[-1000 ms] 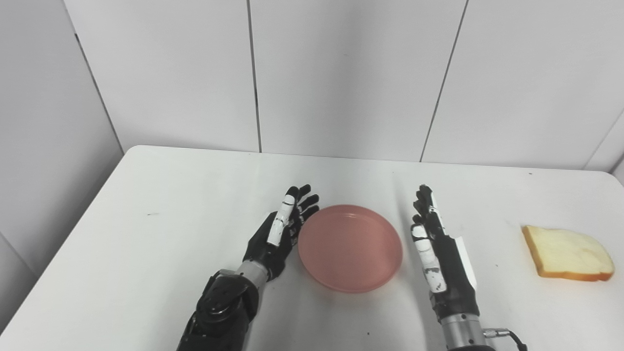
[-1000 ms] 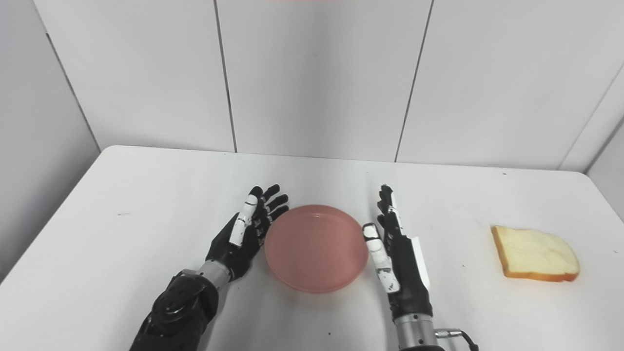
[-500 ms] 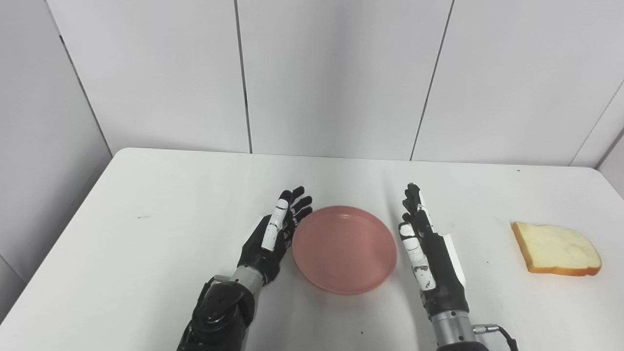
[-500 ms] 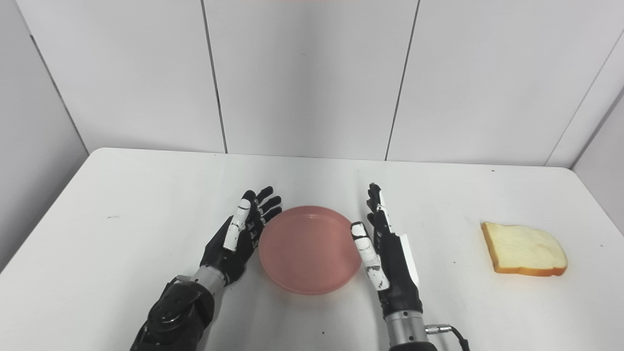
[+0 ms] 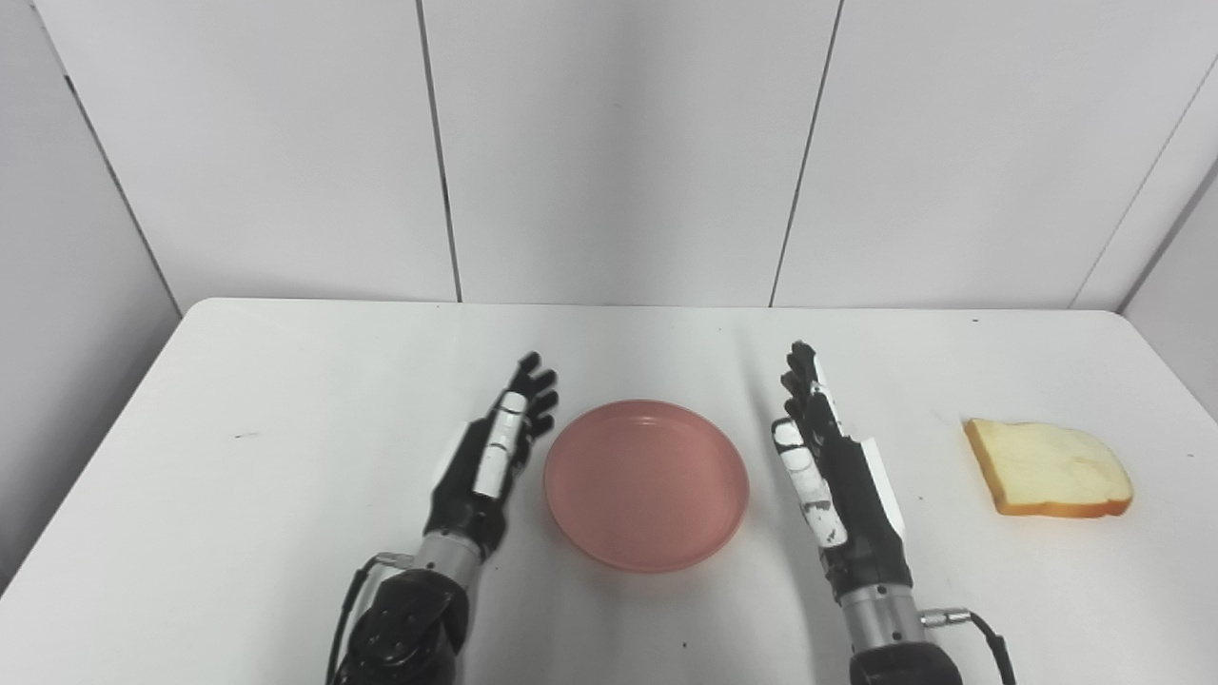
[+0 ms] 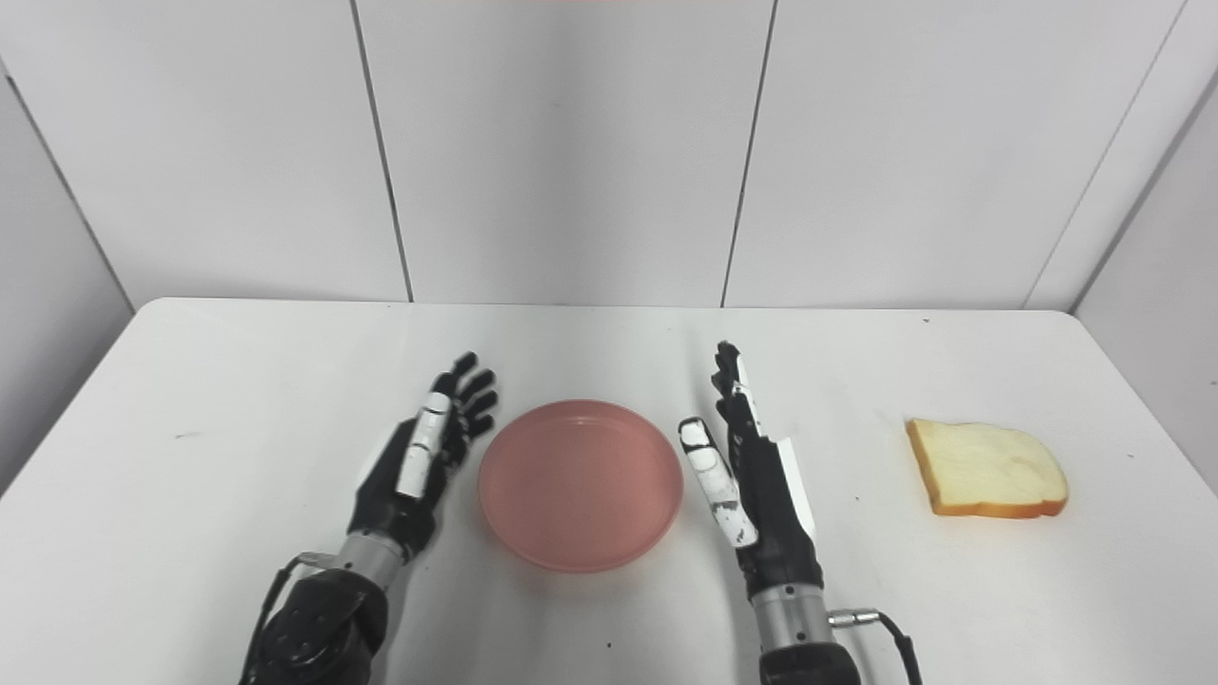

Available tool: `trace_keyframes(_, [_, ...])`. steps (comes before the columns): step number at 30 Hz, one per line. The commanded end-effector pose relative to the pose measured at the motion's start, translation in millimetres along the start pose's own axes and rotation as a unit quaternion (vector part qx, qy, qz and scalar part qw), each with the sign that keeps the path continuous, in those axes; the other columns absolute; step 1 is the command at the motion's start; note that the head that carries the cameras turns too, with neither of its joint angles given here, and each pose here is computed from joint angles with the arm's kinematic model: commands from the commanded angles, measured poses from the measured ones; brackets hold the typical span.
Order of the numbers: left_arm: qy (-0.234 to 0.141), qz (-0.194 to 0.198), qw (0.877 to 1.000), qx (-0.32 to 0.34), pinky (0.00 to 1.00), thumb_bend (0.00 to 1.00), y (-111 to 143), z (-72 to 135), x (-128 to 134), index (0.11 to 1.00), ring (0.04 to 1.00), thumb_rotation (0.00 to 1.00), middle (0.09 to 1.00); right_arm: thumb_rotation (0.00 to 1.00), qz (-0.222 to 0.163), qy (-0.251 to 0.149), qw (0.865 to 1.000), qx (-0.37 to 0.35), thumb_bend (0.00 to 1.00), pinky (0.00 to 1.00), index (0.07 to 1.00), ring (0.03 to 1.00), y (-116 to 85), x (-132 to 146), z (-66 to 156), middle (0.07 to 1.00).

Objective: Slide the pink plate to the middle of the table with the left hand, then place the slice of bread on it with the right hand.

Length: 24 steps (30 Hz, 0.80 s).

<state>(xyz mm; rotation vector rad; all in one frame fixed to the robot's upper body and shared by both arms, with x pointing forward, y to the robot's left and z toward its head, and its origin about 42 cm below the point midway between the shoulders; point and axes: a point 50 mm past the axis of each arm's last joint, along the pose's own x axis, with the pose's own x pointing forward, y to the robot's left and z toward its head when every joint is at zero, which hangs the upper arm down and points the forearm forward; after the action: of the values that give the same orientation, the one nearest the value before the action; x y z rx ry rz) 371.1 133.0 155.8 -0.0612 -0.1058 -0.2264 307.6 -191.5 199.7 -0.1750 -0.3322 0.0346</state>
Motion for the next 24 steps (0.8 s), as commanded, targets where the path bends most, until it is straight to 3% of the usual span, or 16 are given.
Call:
trace_keyframes(1, [-0.074, 0.018, 0.997, 0.014, 0.88, 0.63, -4.1, 23.1, 4.7, 0.915, 0.900, 1.00, 0.917, 1.00, -0.009, -0.067, 0.998, -0.003, 0.80, 0.98, 1.000, 0.975, -7.5, 12.4, 22.8, 0.996])
trace_keyframes(11, [-0.107, 0.028, 0.993, 0.036, 0.89, 0.64, -7.8, 35.0, -9.3, 0.919, 0.902, 1.00, 0.920, 1.00, 0.000, -0.102, 0.993, -0.061, 0.83, 0.96, 1.000, 0.976, -46.0, 45.8, 49.6, 0.999])
trace_keyframes(17, [-0.113, 0.021, 0.993, 0.035, 0.90, 0.62, -6.2, 39.5, -20.7, 0.921, 0.908, 1.00, 0.925, 0.99, 0.022, -0.115, 0.976, -0.185, 0.79, 0.88, 0.995, 0.949, -78.7, 59.3, 80.3, 0.988])
trace_keyframes(21, [-0.114, 0.007, 0.993, 0.027, 0.91, 0.62, -2.5, 36.0, -24.9, 0.927, 0.917, 1.00, 0.932, 0.91, 0.027, -0.112, 0.959, -0.257, 0.86, 0.85, 0.983, 0.916, -100.6, 67.0, 97.7, 0.960])
trace_keyframes(24, [-0.110, -0.004, 0.994, 0.022, 0.89, 0.61, 0.9, 33.2, -27.4, 0.935, 0.916, 1.00, 0.938, 0.71, 0.052, -0.103, 0.947, -0.299, 0.92, 0.85, 0.970, 0.919, -125.8, 74.4, 106.9, 0.955])
